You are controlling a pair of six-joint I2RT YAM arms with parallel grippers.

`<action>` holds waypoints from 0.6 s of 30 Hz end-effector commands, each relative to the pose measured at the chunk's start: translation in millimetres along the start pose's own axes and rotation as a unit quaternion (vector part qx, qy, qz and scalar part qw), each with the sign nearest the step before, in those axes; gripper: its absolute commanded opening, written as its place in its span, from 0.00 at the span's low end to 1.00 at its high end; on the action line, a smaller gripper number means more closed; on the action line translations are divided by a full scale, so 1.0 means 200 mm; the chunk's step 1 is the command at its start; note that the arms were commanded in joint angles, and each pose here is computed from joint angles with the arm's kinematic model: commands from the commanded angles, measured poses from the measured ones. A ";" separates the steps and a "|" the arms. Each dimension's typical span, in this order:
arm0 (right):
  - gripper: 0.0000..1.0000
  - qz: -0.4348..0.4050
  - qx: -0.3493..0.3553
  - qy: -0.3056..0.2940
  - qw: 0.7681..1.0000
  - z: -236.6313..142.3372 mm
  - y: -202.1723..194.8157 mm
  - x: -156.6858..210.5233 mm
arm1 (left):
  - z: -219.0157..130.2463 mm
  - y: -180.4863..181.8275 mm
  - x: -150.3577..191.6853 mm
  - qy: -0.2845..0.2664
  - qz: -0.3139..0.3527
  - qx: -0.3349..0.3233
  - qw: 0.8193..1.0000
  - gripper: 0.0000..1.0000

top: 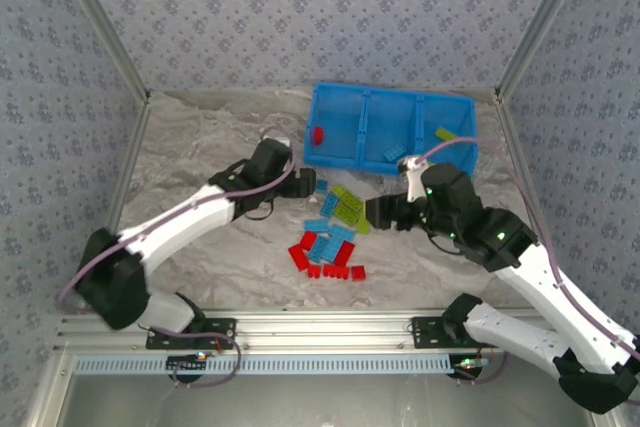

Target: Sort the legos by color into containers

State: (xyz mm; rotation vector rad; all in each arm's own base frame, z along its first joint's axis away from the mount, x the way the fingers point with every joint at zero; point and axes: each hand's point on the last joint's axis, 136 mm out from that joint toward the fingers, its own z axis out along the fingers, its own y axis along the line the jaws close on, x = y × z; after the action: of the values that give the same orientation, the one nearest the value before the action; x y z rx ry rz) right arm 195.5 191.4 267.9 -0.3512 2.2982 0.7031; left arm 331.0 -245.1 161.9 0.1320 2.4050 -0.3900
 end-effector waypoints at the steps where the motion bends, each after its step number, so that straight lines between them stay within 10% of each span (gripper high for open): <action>1: 0.82 0.005 0.000 0.064 0.998 0.06 0.01 0.17 | 0.14 -0.05 -0.02 0.027 -0.034 -0.014 0.999 0.95; 18: 0.86 0.013 0.089 0.111 0.990 0.24 -0.14 0.26 | 0.71 -0.10 0.16 0.111 -0.007 -0.042 0.993 0.64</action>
State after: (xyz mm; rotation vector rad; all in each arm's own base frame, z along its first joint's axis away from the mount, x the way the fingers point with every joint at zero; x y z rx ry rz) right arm 197.6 200.3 197.5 -0.3638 2.5372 0.5261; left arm 386.7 -299.5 42.5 0.1104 2.6399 -0.2675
